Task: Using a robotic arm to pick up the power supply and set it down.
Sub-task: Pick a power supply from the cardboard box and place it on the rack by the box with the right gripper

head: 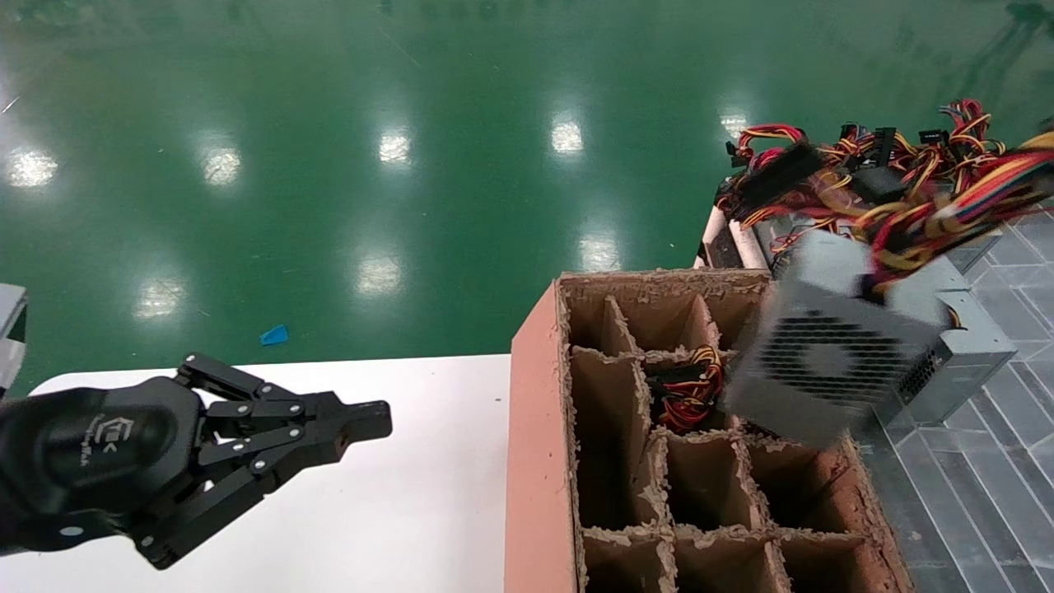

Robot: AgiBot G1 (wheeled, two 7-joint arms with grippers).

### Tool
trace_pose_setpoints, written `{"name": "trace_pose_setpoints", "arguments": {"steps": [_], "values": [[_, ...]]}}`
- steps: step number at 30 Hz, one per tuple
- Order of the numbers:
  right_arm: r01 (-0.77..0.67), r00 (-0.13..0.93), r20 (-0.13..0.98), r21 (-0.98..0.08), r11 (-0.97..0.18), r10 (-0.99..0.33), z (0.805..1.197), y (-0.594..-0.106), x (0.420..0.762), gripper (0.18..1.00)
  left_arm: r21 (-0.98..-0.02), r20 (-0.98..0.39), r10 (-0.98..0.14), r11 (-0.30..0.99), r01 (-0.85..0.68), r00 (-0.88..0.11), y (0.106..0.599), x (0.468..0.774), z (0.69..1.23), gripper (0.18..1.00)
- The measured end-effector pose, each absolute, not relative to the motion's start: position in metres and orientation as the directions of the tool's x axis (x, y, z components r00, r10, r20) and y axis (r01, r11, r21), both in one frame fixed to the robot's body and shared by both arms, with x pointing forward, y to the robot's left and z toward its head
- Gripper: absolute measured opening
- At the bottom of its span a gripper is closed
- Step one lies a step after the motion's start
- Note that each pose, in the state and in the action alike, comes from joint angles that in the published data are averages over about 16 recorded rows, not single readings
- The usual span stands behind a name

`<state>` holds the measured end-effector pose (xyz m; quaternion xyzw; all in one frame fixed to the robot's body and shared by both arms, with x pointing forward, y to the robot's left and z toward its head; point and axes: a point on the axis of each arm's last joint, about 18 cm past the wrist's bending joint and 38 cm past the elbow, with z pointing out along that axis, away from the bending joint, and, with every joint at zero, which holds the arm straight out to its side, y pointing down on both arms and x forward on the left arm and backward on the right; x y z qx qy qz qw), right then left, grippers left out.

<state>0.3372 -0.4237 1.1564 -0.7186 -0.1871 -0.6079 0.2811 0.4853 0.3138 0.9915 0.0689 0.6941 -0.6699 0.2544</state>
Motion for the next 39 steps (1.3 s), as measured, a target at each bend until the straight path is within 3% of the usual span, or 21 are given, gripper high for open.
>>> {"name": "trace_pose_setpoints", "arguments": {"steps": [20,39], "values": [[0.262,0.305,0.902,-0.390,-0.883,-0.307,1.095,-0.507,0.342,0.269,-0.895,-0.446,-0.245,0.093,0.437,-0.861,0.314,0.485,0.992,0.191],[0.239,0.379,0.882,-0.387,-0.891,-0.281,1.094,-0.505,0.376,0.267,-0.895,-0.446,-0.245,0.093,0.437,-0.861,0.314,0.485,0.992,0.191]]}}
